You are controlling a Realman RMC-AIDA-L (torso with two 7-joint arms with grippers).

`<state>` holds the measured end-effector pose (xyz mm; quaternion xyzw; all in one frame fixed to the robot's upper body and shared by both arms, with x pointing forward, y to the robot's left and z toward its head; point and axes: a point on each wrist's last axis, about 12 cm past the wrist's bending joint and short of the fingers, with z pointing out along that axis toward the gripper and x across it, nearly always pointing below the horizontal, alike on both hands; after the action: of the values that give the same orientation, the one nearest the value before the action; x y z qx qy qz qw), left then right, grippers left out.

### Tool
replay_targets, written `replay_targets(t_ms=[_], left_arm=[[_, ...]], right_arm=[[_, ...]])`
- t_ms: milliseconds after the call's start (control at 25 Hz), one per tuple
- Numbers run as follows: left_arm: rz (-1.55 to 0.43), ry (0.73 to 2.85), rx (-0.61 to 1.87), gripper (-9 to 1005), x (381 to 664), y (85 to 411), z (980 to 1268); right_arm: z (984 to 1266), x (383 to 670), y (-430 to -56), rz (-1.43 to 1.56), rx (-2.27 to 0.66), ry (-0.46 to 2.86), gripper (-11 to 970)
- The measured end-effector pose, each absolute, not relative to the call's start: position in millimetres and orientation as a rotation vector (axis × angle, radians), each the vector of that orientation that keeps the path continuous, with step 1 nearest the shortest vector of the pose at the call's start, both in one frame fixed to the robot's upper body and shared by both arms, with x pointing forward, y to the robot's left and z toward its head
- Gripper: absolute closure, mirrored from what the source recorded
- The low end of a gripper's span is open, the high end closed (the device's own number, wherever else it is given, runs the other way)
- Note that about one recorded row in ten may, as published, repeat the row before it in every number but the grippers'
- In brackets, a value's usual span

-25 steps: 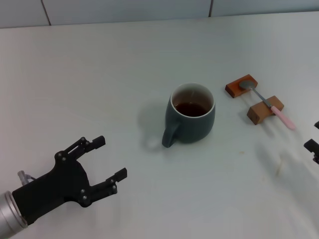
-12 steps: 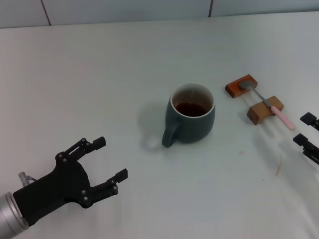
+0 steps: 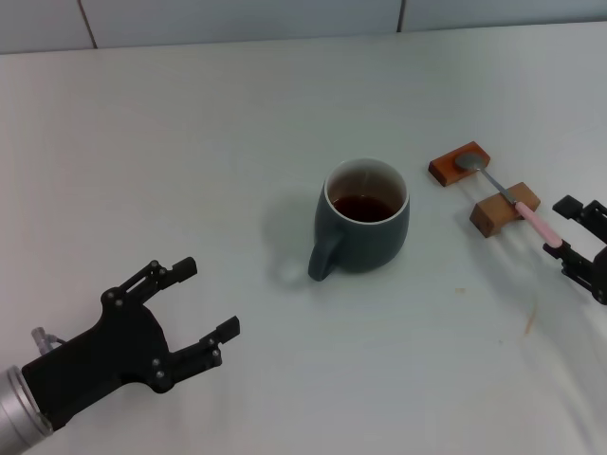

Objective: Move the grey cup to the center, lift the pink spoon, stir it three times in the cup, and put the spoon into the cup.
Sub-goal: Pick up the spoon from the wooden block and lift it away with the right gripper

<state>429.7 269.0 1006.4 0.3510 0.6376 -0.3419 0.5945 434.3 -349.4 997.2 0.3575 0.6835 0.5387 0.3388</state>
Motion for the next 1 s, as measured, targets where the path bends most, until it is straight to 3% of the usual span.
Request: replay_targets(t_ms=[1000], left_arm=[[-0.774,1.47,0.787,137,434,270,1009]], right_arm=[[995,457,-336,1.395,0.937,1.808,248]])
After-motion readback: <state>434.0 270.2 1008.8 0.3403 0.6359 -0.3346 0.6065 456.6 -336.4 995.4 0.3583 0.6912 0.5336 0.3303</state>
